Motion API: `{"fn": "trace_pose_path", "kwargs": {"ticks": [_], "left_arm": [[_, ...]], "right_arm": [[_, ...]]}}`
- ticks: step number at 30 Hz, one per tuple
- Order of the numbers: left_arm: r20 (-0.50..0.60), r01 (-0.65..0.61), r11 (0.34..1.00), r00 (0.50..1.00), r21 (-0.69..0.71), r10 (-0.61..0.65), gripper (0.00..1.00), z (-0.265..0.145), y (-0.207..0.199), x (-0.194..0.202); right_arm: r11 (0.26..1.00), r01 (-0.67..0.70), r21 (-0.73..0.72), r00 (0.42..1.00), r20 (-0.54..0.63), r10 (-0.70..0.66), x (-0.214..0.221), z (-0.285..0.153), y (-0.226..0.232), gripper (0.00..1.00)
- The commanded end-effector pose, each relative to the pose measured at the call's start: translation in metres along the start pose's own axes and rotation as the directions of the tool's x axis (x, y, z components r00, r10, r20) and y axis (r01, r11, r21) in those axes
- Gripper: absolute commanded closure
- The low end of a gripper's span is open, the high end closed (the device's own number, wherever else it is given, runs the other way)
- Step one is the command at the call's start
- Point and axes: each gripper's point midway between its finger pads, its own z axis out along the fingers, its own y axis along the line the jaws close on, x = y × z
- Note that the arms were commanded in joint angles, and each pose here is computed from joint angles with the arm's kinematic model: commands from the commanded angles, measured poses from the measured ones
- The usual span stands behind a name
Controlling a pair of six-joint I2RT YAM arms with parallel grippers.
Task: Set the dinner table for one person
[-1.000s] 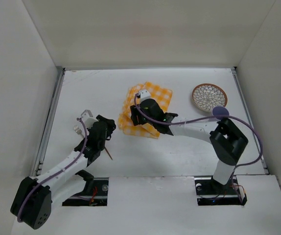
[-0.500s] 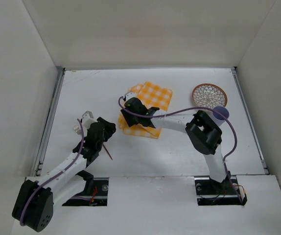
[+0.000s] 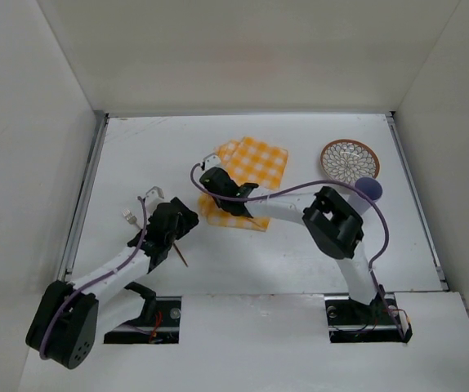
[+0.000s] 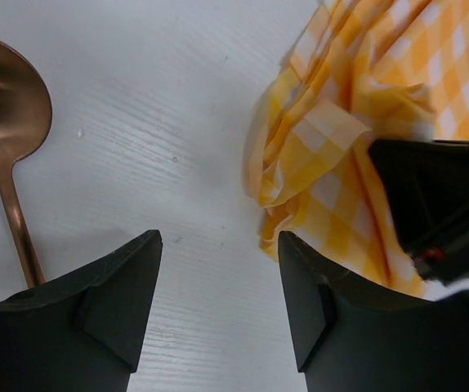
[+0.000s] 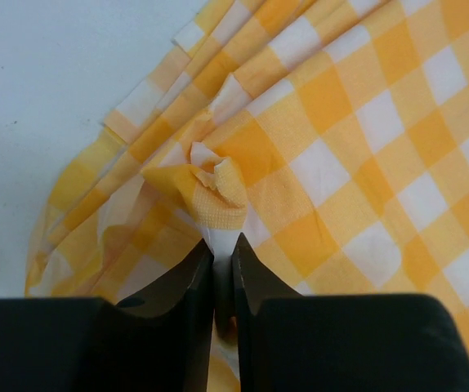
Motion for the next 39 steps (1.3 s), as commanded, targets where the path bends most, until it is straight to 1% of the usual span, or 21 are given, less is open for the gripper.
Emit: {"fn": "trace_pose_path", "kwargs": {"ticks": [1,5,12,14,15,16,18,19,22,25,26,29,31,33,36,39], "left_arm": [[-0.057,-0.044,0.998,0.997,0.049,0.047,0.42,0.004,-0.021,0.005],[-0.116,-0.048,0.995,0.991,0.093,0.059,0.40,0.014,-0.036,0.016],[-0.177,-0.019,0.990,0.983,0.142,0.044,0.40,0.032,-0.058,0.030],[-0.180,-0.033,0.989,0.982,0.141,0.058,0.43,0.036,-0.062,0.032],[-0.184,-0.039,0.990,0.981,0.135,0.064,0.45,0.038,-0.061,0.034],[-0.182,-0.042,0.991,0.981,0.126,0.064,0.50,0.041,-0.060,0.034],[-0.188,-0.042,0.993,0.980,0.107,0.061,0.59,0.045,-0.057,0.037],[-0.184,-0.035,0.995,0.982,0.096,0.052,0.65,0.048,-0.054,0.037],[-0.168,-0.022,0.995,0.985,0.096,0.038,0.78,0.054,-0.055,0.037],[-0.163,0.010,0.996,0.987,0.094,0.006,0.90,0.059,-0.057,0.038],[-0.155,0.022,0.996,0.988,0.091,-0.008,0.93,0.060,-0.056,0.036],[-0.100,0.049,0.995,0.994,0.084,-0.041,0.97,0.057,-0.050,0.023],[-0.059,0.070,0.994,0.996,0.085,-0.065,0.97,0.051,-0.047,0.009],[-0.012,0.079,0.992,0.997,0.093,-0.078,0.97,0.041,-0.043,-0.007],[0.035,0.081,0.994,0.996,0.075,-0.084,0.97,0.029,-0.030,-0.020],[0.055,0.090,0.994,0.994,0.057,-0.093,0.97,0.019,-0.016,-0.023]], "right_arm": [[0.985,-0.174,-0.015,0.966,0.190,0.174,-0.065,-0.042,-0.015,0.82],[0.949,-0.299,-0.102,0.922,0.226,0.315,-0.076,-0.065,-0.029,0.82],[0.868,-0.451,-0.206,0.834,0.248,0.492,-0.077,-0.091,-0.055,0.81],[0.841,-0.490,-0.227,0.803,0.257,0.537,-0.076,-0.097,-0.063,0.82],[0.825,-0.512,-0.240,0.781,0.269,0.564,-0.077,-0.103,-0.068,0.82],[0.805,-0.537,-0.252,0.756,0.278,0.592,-0.076,-0.107,-0.074,0.83],[0.750,-0.607,-0.264,0.689,0.296,0.662,-0.073,-0.114,-0.091,0.83],[0.710,-0.650,-0.271,0.646,0.293,0.704,-0.069,-0.117,-0.100,0.83],[0.576,-0.764,-0.290,0.502,0.292,0.814,-0.052,-0.121,-0.131,0.83],[0.469,-0.822,-0.324,0.380,0.304,0.874,-0.037,-0.129,-0.154,0.84],[0.439,-0.836,-0.329,0.344,0.309,0.887,-0.031,-0.132,-0.162,0.84],[0.373,-0.871,-0.320,0.259,0.348,0.901,-0.012,-0.143,-0.185,0.84],[0.343,-0.888,-0.307,0.219,0.373,0.902,0.001,-0.149,-0.197,0.83],[0.315,-0.900,-0.300,0.193,0.374,0.907,0.013,-0.152,-0.202,0.83],[0.289,-0.919,-0.267,0.182,0.362,0.914,0.040,-0.151,-0.202,0.82],[0.277,-0.935,-0.219,0.183,0.370,0.911,0.063,-0.151,-0.205,0.83]]}}
